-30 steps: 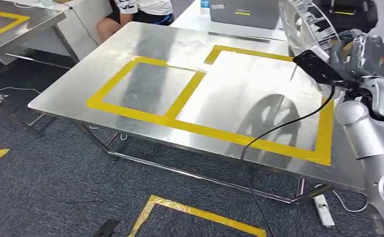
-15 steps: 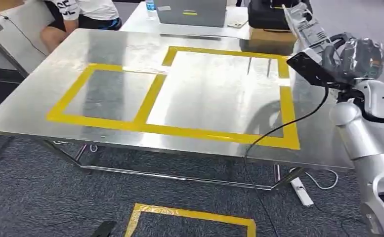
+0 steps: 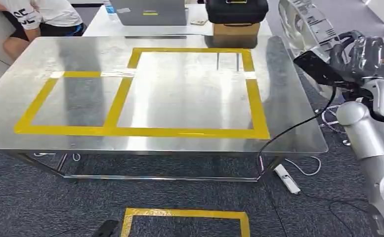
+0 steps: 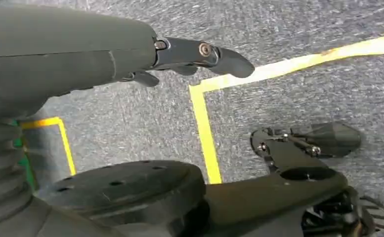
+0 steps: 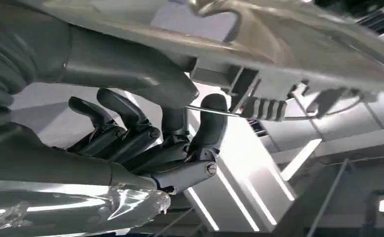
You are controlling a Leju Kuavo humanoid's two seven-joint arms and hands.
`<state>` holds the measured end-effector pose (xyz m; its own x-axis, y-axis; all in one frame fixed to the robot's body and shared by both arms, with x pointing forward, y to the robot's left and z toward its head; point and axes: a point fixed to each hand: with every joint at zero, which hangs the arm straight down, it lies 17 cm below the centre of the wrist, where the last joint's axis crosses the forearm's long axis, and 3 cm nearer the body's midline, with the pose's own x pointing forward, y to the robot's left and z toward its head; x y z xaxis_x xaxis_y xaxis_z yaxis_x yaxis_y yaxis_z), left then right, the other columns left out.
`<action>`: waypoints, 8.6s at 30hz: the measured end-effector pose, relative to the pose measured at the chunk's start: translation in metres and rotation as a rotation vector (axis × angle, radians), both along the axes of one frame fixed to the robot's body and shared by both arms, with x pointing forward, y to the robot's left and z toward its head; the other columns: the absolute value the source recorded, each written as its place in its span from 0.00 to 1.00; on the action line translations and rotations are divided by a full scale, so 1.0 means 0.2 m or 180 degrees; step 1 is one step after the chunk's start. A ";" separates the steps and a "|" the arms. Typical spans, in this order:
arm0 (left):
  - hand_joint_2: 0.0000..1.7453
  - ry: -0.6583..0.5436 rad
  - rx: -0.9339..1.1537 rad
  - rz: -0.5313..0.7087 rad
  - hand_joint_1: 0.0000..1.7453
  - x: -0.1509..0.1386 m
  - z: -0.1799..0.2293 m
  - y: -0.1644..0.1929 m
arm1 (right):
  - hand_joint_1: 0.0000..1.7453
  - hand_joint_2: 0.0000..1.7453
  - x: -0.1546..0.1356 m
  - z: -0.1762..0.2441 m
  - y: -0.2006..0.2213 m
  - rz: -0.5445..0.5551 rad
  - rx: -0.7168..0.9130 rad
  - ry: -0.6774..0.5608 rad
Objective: Take the parts from the cabinet and place them on the table.
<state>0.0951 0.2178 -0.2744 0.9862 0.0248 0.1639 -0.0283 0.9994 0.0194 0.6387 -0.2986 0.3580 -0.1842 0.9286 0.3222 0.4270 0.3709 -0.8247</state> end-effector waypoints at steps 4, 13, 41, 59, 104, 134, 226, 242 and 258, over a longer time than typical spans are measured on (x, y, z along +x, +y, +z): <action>1.00 -0.0034 -0.0003 -0.0001 0.00 0.01 0.00 0.01 | 1.00 1.00 -0.01 -0.03 0.10 0.0052 -0.0192 -0.0049; 1.00 -0.0080 0.0017 -0.0003 0.00 0.06 0.01 0.04 | 1.00 1.00 -0.02 -0.05 0.21 0.0107 -0.0268 -0.0081; 1.00 -0.0114 -0.0009 -0.0062 0.00 0.13 0.02 0.03 | 1.00 1.00 -0.18 -0.11 1.18 0.1117 -0.0714 0.0073; 1.00 -0.0103 -0.0022 -0.0068 0.00 0.12 0.02 0.02 | 1.00 1.00 -0.27 -0.17 1.41 0.1386 -0.0889 0.0119; 1.00 -0.0106 -0.0053 -0.0094 0.00 0.14 0.03 -0.03 | 1.00 1.00 -0.36 -0.18 1.65 0.1605 -0.1038 0.0121; 1.00 -0.0064 -0.0027 -0.0088 0.00 0.14 0.03 0.00 | 1.00 1.00 -0.25 -0.22 1.55 0.1309 -0.1207 0.0292; 0.00 0.0193 0.0170 0.0348 0.00 0.00 -0.01 0.13 | 0.00 1.00 -0.25 -0.55 1.55 0.1504 -0.1113 0.1007; 0.00 0.0169 0.0115 0.0359 0.00 0.02 -0.01 0.11 | 0.00 1.00 -0.27 -0.59 1.55 0.1533 -0.1047 0.0984; 0.00 0.0188 0.0055 0.0334 0.00 0.00 -0.01 0.07 | 0.00 1.00 -0.12 -0.46 1.25 0.1266 -0.0789 0.0846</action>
